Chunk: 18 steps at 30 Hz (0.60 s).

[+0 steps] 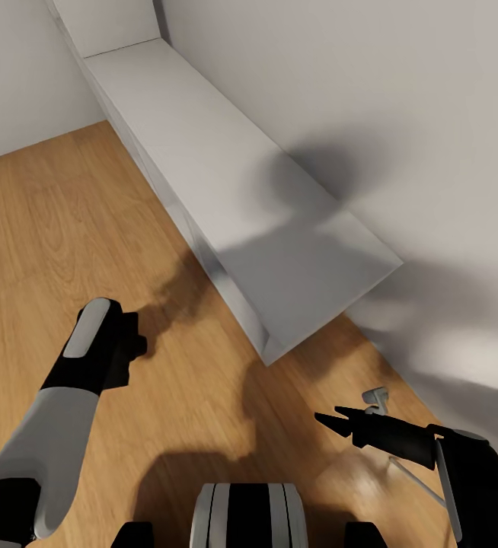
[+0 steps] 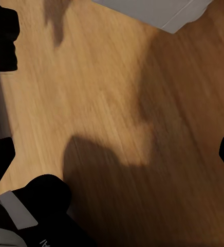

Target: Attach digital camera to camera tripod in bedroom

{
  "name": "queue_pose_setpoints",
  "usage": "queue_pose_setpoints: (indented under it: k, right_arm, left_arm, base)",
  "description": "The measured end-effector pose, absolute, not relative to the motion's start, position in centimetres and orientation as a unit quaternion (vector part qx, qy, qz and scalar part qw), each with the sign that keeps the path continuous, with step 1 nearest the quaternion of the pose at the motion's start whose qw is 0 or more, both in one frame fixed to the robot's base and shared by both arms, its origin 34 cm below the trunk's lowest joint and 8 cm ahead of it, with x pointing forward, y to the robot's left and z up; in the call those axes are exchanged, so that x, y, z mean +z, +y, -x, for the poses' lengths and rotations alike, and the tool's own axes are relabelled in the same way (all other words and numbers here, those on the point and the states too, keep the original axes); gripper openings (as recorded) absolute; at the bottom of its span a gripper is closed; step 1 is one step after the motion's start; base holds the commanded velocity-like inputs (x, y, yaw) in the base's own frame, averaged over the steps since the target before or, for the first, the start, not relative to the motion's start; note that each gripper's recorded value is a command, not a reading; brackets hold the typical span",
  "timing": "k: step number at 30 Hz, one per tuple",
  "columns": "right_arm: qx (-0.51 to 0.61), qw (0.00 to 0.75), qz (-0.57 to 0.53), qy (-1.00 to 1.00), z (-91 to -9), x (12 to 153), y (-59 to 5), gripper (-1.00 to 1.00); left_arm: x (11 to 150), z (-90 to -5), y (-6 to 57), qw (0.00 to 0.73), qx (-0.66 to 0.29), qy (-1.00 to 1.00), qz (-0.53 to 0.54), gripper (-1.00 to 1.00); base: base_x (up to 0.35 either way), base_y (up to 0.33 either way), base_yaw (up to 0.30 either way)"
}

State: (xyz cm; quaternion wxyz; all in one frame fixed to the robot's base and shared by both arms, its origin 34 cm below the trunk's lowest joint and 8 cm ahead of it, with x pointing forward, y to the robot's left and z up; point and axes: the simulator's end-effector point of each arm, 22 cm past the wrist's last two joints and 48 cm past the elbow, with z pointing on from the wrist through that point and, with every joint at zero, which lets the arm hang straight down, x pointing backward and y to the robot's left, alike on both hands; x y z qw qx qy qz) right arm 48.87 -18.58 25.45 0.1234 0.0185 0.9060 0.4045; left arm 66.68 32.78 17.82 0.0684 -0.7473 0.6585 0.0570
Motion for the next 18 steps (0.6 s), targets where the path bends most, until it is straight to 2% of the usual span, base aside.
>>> queue_pose_setpoints:
  k: [18]
  right_arm:
    - [0.404,0.123,-0.019,0.906,-48.86,25.44,-18.62,1.00]
  left_arm:
    - [18.04,-66.77,32.82,0.068,0.057,0.664,0.743,-1.00]
  base:
    - [0.000,0.000,0.000]
